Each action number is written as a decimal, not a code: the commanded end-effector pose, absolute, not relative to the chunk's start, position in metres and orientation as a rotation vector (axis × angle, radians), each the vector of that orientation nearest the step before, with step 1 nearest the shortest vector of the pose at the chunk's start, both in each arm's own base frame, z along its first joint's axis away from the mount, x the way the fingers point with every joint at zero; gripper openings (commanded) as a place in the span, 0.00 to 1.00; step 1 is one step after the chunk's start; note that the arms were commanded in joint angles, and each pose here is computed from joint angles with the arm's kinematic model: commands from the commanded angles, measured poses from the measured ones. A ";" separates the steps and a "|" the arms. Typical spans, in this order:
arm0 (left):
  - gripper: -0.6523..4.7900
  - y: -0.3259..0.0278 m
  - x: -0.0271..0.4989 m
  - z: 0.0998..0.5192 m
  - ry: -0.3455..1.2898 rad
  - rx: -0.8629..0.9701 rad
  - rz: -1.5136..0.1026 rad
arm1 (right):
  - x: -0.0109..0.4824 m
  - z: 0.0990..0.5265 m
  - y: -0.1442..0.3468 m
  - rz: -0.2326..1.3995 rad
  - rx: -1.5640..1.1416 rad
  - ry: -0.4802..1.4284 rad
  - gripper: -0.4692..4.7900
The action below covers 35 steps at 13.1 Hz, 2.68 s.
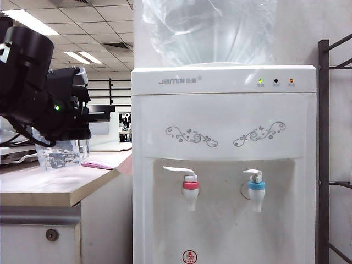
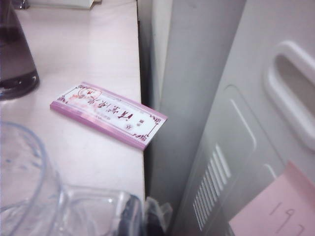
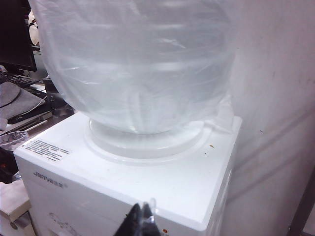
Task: Pick up the plastic mug from the left desk, go to the cold water outlet of the water dispenser, press the vertical switch to get some water, then put the mug back on the desk.
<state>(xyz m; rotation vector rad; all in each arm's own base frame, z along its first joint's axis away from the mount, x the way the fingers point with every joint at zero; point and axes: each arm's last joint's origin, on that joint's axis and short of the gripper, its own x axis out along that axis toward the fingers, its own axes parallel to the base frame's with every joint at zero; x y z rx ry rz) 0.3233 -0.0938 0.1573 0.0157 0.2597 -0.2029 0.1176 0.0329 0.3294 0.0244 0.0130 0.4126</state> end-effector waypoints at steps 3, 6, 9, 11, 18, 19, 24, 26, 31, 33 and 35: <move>0.11 -0.092 0.307 0.202 0.194 0.081 -0.300 | 0.117 0.332 0.033 0.412 0.025 -0.002 0.09; 0.11 -0.084 0.257 0.277 0.056 0.054 -0.537 | 0.117 0.332 0.033 0.413 0.025 -0.003 0.09; 0.11 -0.081 0.237 0.291 0.047 0.117 -0.634 | 0.117 0.332 0.033 0.413 0.026 -0.003 0.09; 0.11 -0.080 0.225 0.299 0.030 0.112 -0.728 | 0.117 0.332 0.033 0.413 0.026 -0.004 0.09; 0.11 -0.078 0.208 0.315 -0.017 0.085 -0.851 | 0.117 0.330 0.033 0.417 0.054 0.022 0.09; 0.11 -0.078 0.203 0.332 -0.013 0.082 -0.903 | 0.117 0.330 0.033 0.417 0.054 0.025 0.09; 0.11 -0.131 0.174 0.345 -0.044 0.091 -1.149 | 0.117 0.330 0.033 0.416 0.054 0.024 0.09; 0.11 -0.145 0.162 0.340 -0.032 0.154 -1.236 | 0.117 0.330 0.033 0.417 0.054 0.024 0.09; 0.11 -0.187 0.149 0.303 0.049 0.393 -1.440 | 0.117 0.330 0.033 0.416 0.051 0.024 0.09; 0.11 -0.199 0.151 0.291 0.071 0.436 -1.475 | 0.117 0.330 0.033 0.416 0.050 0.024 0.09; 0.11 -0.212 0.155 0.272 0.115 0.484 -1.514 | 0.117 0.330 0.033 0.415 0.050 0.024 0.09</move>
